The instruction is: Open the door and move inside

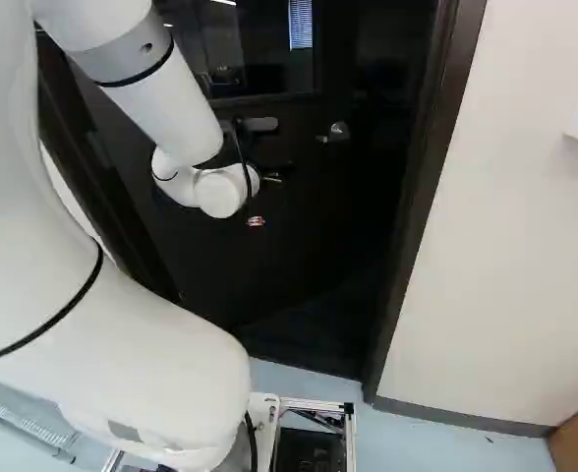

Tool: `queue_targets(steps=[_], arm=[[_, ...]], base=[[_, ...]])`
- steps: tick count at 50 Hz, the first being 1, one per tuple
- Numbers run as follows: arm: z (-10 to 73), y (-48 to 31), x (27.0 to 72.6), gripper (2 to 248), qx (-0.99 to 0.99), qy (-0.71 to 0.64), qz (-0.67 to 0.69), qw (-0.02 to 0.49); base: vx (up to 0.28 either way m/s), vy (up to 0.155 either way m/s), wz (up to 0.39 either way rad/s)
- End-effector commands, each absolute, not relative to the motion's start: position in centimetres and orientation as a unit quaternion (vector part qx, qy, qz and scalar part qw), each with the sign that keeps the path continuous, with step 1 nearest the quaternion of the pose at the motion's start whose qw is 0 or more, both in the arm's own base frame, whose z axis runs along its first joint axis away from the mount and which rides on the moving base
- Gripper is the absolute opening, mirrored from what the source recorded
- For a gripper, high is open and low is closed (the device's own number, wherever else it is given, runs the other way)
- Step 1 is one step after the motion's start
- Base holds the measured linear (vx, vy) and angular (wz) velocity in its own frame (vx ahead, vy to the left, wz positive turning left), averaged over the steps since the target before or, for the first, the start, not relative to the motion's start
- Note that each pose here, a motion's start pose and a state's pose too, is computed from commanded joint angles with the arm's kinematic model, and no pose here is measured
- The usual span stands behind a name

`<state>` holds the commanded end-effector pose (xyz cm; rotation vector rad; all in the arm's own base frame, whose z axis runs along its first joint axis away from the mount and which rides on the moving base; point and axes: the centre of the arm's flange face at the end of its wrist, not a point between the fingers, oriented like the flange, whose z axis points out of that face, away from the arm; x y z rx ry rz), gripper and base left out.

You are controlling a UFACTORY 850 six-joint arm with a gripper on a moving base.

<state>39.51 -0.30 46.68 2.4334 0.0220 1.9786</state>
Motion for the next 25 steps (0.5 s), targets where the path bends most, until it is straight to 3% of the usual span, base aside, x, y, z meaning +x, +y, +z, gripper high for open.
queue_targets(steps=[14,25], arm=[[46.68,-0.30,39.51,247,0.776,0.007,0.631,0.003],[46.68,-0.30,39.51,247,0.776,0.007,0.631,0.003]], base=[[0.110,0.030,-0.211],[0.103,0.057,-0.046]])
